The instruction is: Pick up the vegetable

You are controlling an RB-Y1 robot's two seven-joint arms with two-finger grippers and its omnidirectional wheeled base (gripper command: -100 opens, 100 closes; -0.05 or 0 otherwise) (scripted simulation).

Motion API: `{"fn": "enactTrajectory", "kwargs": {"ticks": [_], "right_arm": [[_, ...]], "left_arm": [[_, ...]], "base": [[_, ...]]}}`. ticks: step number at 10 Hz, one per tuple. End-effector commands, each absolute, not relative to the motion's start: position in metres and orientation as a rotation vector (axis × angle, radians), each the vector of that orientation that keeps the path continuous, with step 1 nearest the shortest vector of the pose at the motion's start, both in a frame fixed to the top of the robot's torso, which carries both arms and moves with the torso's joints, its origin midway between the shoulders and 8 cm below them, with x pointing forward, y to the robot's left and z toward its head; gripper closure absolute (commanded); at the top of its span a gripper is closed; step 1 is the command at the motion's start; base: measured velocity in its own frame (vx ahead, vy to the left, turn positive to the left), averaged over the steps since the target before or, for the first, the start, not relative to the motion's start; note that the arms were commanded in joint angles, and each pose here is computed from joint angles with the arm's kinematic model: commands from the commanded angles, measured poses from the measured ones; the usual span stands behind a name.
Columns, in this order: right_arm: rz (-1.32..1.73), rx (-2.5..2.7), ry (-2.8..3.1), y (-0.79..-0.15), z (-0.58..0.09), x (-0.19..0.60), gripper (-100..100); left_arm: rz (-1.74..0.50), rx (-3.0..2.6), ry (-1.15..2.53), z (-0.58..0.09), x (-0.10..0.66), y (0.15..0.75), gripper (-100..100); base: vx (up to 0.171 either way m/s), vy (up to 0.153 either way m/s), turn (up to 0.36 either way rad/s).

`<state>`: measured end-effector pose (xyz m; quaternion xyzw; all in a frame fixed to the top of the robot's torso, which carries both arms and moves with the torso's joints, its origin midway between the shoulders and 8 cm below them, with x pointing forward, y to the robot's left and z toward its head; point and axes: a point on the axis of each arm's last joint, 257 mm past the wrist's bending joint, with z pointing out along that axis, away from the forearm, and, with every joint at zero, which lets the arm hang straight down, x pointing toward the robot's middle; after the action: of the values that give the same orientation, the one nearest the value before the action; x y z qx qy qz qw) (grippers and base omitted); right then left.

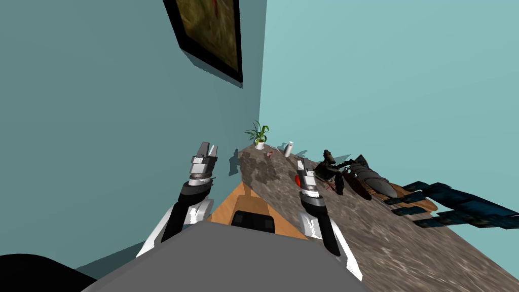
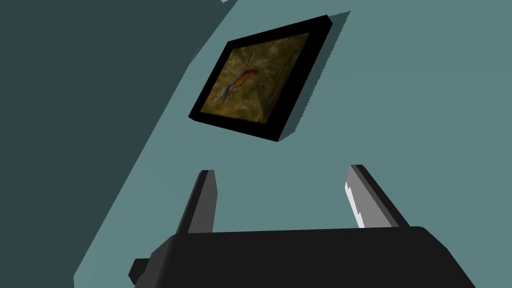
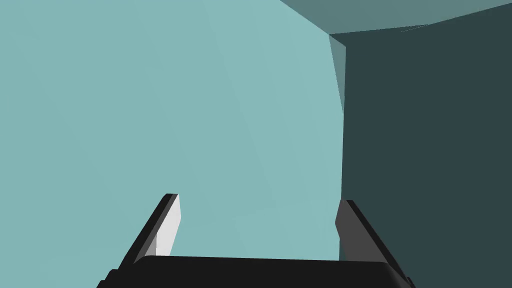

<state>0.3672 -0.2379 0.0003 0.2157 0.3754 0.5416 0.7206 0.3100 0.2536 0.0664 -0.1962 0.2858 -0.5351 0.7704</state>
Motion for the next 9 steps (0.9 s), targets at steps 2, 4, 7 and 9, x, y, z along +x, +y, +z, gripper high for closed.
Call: {"fn": "enactTrajectory", "kwargs": {"ticks": [2, 4, 7, 9], "right_arm": [[1.077, 0.406, 0.968, -0.238, -0.031, 0.389, -100], [1.02, 0.385, 1.033, -0.241, -0.051, 0.4, -100], [0.895, 0.326, 1.153, -0.25, -0.087, 0.42, -100], [0.825, 0.294, 1.214, -0.258, -0.106, 0.429, -100]], "left_arm": [[-1.16, -0.425, 0.62, 0.066, 0.31, 0.254, 0], [-1.16, -0.425, 0.62, 0.066, 0.31, 0.254, 0], [-1.16, -0.425, 0.62, 0.066, 0.31, 0.254, 0], [-1.16, -0.425, 0.62, 0.066, 0.31, 0.254, 0]], "base": [[-0.099, 0.037, 0.096], [-0.067, 0.034, 0.045], [-0.072, 0.051, 0.064], [-0.081, 0.051, 0.081]]}}
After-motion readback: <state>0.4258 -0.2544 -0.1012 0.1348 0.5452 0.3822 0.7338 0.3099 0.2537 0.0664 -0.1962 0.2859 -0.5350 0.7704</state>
